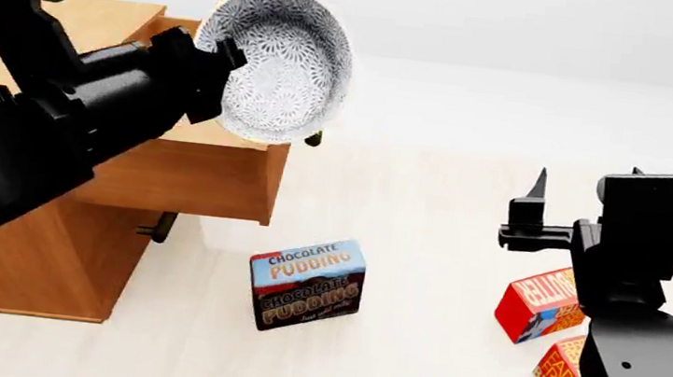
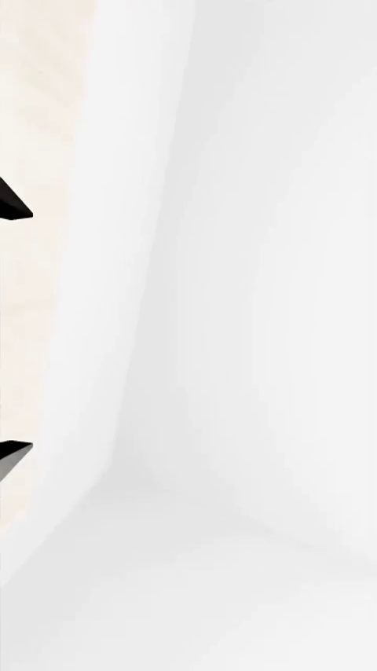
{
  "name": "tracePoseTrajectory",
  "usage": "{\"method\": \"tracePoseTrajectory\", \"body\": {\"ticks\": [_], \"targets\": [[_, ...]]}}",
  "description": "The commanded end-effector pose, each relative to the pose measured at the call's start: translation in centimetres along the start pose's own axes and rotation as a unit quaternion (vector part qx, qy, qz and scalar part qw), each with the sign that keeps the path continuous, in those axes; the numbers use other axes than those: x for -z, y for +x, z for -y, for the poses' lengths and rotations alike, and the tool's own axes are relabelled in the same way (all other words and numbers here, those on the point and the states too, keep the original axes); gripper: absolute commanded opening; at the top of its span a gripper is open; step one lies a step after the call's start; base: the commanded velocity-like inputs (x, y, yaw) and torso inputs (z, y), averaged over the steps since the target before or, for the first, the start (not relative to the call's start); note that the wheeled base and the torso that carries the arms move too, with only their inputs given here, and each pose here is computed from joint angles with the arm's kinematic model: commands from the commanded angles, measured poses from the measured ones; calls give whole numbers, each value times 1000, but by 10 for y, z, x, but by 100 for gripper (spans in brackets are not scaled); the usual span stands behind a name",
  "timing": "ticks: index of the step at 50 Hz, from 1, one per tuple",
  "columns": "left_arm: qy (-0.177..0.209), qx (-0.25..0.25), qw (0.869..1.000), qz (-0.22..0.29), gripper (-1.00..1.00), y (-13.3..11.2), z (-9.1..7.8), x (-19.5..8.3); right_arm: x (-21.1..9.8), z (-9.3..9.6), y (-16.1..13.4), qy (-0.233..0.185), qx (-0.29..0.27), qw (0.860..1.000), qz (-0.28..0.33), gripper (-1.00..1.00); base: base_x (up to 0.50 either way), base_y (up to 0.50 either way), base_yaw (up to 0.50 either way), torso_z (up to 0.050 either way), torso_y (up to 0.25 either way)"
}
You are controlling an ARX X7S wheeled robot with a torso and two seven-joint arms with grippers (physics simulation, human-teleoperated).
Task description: Put the bowl in the top drawer of the cabinet.
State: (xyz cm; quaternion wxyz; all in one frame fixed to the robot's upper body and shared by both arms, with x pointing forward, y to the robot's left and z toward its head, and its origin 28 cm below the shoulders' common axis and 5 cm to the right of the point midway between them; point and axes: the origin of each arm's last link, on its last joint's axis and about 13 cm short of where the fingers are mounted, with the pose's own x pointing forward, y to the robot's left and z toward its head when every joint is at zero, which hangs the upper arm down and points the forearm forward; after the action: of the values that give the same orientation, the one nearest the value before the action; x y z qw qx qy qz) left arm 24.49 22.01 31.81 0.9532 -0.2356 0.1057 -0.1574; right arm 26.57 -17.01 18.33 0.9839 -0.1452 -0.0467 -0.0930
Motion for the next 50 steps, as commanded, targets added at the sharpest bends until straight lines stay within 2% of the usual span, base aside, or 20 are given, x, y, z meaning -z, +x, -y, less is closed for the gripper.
{"method": "tracePoseTrajectory", "body": {"ticks": [1,15,25,33,37,42,50], "targets": [[-35,-38,998,36,-100,14,1,-35,3,0,0,3,0,1000,-2,100,0,0,0,0,0],[-85,-107,990,29,-100,45,-5,-61,6,1,-3,1,3,1000,-6,100,0,0,0,0,0],[-107,-154,982,20,-100,63,-11,-64,10,0,-2,0,4,1000,-11,100,0,0,0,0,1],[-147,-210,967,7,-100,82,-20,-67,10,-1,0,0,4,1000,-12,100,0,0,0,0,0],[-155,-221,963,7,-100,88,-21,-67,10,-1,0,-1,4,1000,-13,100,0,0,0,0,0],[-137,-265,954,-13,-100,95,-21,-66,10,-1,0,2,6,1000,-13,100,0,0,0,0,2],[-151,-295,943,-13,-100,102,-20,-68,12,0,0,4,8,1000,-15,100,0,0,0,0,0]]}}
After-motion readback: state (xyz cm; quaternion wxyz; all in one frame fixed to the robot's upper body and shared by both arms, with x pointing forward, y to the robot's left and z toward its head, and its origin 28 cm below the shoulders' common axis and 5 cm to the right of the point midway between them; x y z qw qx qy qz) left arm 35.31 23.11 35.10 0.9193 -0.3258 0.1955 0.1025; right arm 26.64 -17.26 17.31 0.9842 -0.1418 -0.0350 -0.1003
